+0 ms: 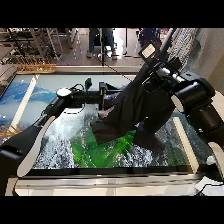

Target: Fold the clothes and pants, and hang the long-sleeved shirts on hangers.

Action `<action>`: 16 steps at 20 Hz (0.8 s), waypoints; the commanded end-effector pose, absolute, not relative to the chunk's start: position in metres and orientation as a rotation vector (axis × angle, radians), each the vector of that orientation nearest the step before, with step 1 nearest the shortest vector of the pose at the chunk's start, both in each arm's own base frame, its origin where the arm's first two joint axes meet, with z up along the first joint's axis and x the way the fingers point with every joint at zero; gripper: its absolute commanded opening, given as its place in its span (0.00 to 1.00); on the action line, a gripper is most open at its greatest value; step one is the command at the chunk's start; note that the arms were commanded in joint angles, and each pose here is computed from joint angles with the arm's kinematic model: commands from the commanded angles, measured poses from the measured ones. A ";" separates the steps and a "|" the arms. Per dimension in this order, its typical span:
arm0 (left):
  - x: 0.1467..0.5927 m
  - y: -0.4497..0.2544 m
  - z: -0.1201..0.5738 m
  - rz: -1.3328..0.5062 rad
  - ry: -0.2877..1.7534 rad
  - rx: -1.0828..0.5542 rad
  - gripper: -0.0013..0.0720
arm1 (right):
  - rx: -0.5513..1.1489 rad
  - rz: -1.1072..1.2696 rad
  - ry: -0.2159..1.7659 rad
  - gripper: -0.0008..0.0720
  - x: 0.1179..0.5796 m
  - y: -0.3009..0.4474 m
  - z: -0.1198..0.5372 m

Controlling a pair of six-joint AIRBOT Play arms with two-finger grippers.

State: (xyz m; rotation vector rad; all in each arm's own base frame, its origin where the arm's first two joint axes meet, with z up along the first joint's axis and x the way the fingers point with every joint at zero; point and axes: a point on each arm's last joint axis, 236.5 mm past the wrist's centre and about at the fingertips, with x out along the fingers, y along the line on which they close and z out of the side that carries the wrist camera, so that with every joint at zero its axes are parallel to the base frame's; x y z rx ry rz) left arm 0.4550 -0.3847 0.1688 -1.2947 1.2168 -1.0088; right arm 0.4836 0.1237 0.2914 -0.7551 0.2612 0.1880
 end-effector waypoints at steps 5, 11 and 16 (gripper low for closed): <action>0.464 -0.410 0.175 -1.040 1.232 -1.538 0.89 | -0.743 0.178 0.185 0.04 0.466 0.121 0.325; 0.462 -0.410 0.190 -1.131 1.168 -1.545 0.89 | -0.732 0.180 0.187 0.04 0.462 0.120 0.327; 0.418 -0.428 0.205 -1.349 1.149 -1.414 0.89 | -0.747 0.182 0.185 0.04 0.462 0.120 0.327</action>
